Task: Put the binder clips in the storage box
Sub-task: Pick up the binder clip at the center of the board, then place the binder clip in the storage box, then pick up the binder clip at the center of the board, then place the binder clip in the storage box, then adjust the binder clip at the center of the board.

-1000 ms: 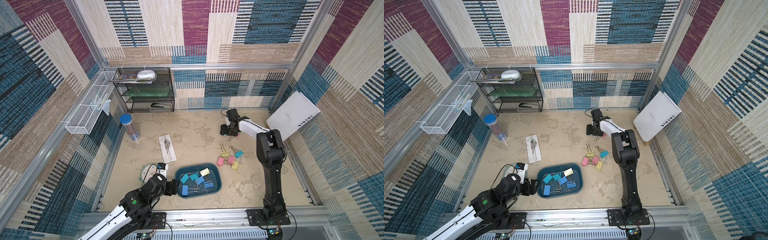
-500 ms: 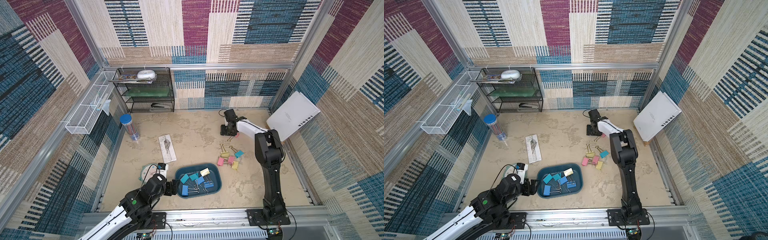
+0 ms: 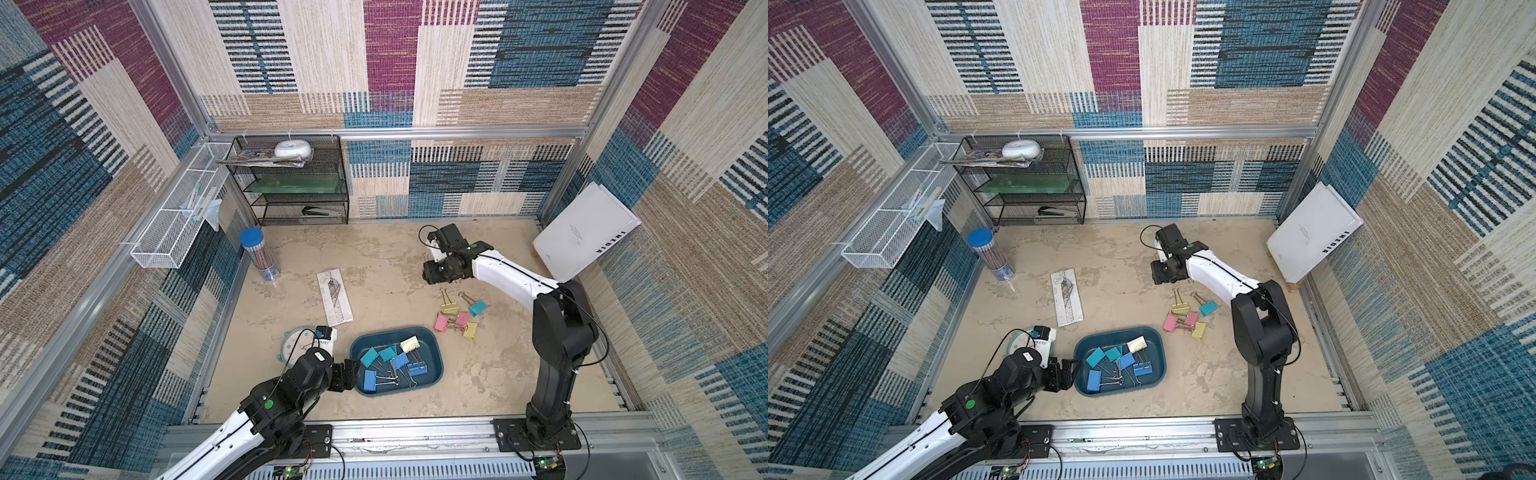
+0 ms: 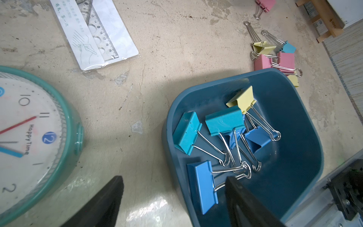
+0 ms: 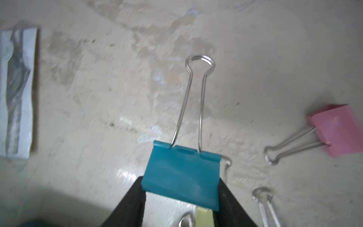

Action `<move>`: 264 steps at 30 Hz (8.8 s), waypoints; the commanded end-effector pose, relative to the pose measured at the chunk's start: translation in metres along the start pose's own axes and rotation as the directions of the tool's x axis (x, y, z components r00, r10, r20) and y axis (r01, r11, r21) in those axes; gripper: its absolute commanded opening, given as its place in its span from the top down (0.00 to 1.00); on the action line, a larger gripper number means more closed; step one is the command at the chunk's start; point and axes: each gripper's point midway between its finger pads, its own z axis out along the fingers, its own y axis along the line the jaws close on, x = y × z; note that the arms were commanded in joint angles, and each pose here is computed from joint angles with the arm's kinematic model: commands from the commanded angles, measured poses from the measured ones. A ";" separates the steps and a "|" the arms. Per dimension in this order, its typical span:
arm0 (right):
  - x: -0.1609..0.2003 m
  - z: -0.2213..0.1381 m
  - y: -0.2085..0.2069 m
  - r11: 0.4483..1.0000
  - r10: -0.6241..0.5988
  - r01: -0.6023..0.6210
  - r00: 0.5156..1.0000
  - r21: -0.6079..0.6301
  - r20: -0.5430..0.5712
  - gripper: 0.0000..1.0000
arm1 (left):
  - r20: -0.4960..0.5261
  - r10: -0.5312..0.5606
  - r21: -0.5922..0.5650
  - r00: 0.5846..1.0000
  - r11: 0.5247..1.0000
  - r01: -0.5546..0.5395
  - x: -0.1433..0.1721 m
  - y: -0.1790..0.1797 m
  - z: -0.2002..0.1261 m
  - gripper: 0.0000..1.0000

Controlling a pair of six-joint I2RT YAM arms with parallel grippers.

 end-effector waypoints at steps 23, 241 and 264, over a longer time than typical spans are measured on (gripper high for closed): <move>0.188 -0.059 0.121 0.890 -0.343 0.309 0.938 -0.335 -0.045 0.55 | 0.007 0.010 0.005 1.000 1.000 -0.010 -0.001 0.000 -0.001 0.15; 0.083 -0.066 -0.112 0.934 0.287 -0.332 0.917 0.133 0.276 0.65 | 0.034 0.005 0.025 0.999 1.000 -0.006 -0.002 -0.001 -0.006 0.14; 0.073 0.028 -0.102 0.973 0.220 -0.222 0.975 0.059 0.043 0.99 | 0.032 0.003 0.023 0.999 1.000 -0.004 -0.001 0.000 -0.006 0.14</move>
